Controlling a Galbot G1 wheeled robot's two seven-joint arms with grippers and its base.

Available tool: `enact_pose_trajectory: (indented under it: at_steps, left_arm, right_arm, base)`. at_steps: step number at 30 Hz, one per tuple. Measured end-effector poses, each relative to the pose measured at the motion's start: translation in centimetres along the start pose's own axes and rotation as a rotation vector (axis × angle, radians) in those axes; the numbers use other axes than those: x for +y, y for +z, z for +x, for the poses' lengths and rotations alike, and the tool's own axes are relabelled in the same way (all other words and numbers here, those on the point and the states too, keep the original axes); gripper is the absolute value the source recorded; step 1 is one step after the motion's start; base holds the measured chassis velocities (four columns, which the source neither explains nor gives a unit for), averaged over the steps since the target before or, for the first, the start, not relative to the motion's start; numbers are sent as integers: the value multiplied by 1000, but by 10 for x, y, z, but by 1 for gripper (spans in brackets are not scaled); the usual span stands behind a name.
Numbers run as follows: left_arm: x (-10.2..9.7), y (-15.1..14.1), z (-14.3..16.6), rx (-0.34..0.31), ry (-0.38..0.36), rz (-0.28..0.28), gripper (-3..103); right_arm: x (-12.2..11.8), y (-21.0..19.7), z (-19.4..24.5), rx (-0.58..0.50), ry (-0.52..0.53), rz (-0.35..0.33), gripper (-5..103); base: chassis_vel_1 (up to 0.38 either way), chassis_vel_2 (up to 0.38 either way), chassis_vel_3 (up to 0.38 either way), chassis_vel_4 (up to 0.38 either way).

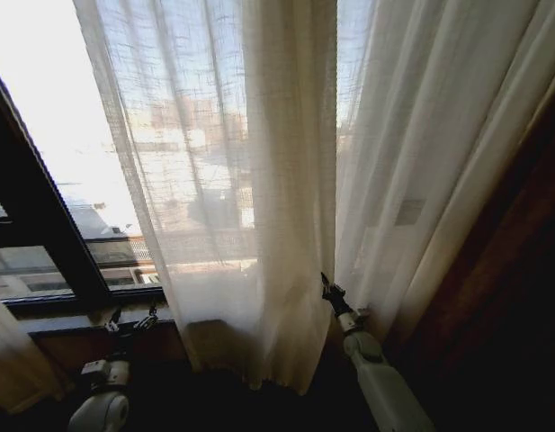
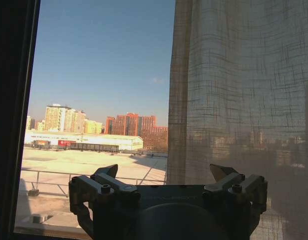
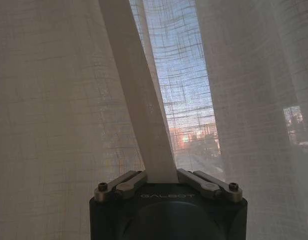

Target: Open the curtains by pulling them apart, changing their state from closed to fully open.

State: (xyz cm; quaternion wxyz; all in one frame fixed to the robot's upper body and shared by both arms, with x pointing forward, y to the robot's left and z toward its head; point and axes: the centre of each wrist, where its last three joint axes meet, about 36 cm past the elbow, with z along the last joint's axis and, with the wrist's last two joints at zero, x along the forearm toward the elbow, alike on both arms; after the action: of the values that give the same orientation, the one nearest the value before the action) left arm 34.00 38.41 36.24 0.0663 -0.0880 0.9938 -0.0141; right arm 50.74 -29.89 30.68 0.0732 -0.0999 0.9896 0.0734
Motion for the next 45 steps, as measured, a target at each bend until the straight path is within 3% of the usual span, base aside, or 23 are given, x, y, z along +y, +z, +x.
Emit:
enact_pose_trajectory:
  at_steps: [30, 45]
  left_arm:
    - [0, 0, 0, 0, 0, 0, 100]
    - [0, 0, 0, 0, -1, -1, 100]
  right_arm:
    - [-3, 5, 5, -25, -22, -4, 0]
    - [-1, 8, 7, -17, -34, 21, 0]
  base:
    - [-354, -350, 347, 349]
    - [-46, -59, 53, 50]
